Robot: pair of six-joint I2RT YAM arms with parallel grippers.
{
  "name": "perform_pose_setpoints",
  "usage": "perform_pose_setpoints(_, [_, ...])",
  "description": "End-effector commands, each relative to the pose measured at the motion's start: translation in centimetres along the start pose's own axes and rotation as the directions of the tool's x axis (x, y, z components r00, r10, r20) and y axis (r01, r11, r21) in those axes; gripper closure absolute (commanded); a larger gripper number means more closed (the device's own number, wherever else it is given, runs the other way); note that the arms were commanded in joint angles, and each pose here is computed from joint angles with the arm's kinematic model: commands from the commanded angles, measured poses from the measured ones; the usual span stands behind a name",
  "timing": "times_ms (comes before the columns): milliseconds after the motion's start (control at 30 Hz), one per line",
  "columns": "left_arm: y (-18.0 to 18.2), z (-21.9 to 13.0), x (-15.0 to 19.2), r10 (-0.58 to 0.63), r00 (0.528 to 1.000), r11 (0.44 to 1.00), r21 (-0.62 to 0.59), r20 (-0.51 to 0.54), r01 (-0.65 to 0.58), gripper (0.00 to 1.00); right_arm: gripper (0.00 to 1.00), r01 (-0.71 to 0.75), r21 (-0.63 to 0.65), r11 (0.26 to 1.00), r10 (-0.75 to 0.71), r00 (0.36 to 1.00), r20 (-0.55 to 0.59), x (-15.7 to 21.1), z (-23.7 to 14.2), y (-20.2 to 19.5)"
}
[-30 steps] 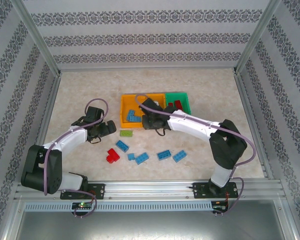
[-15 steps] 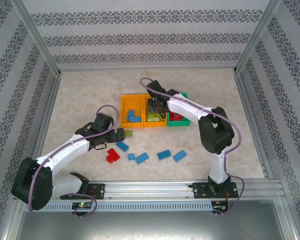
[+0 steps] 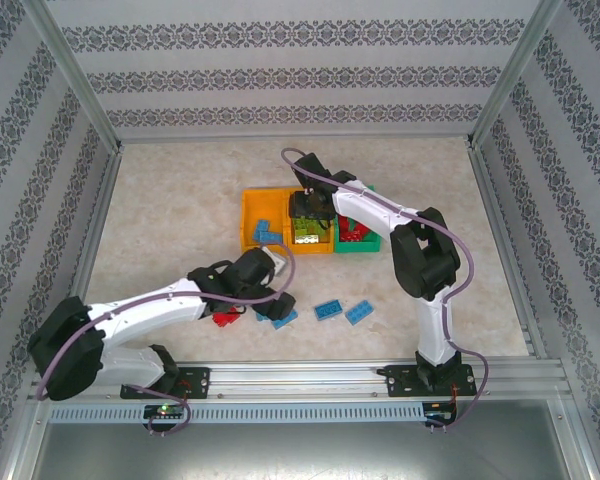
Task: Sort the legos into containers by color
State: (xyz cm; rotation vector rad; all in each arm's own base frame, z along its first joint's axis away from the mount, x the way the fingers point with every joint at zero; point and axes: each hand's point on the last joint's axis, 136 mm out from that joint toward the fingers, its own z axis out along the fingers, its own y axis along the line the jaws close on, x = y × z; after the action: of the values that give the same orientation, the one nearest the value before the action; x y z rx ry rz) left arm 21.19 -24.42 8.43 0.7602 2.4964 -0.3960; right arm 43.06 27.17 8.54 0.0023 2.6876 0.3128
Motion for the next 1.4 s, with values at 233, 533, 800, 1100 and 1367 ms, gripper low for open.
perform_pose_setpoints(233, [-8.7,5.2,-3.7,0.359,0.933,0.929,0.104,-0.024,-0.355,0.0,0.18,-0.003,-0.138,0.99,0.021,0.991,0.129,-1.3,-7.1,1.3])
perform_pose_setpoints(533, [-9.6,8.8,-2.5,0.413,0.902,0.908,0.129,-0.127,-0.398,0.09,0.12,-0.094,-0.128,0.987,0.123,0.963,0.241,-1.2,-12.4,-4.4])
perform_pose_setpoints(800, [-9.3,10.7,-1.1,0.457,0.864,0.889,0.13,-0.211,-0.439,0.29,0.11,-0.184,-0.093,0.979,0.202,0.944,0.259,1.6,-14.0,-9.8])
perform_pose_setpoints(1100, [-8.9,10.0,-1.8,0.439,0.879,0.899,0.1,-0.189,-0.427,0.7,0.1,-0.254,-0.031,0.967,0.253,0.931,0.262,5.6,-14.4,-14.1])
perform_pose_setpoints(1367, [-5.8,6.5,-6.3,0.327,0.942,0.94,-0.071,-0.083,-0.333,0.77,0.11,-0.286,0.008,0.958,0.275,0.929,0.249,8.8,-14.4,-16.0])
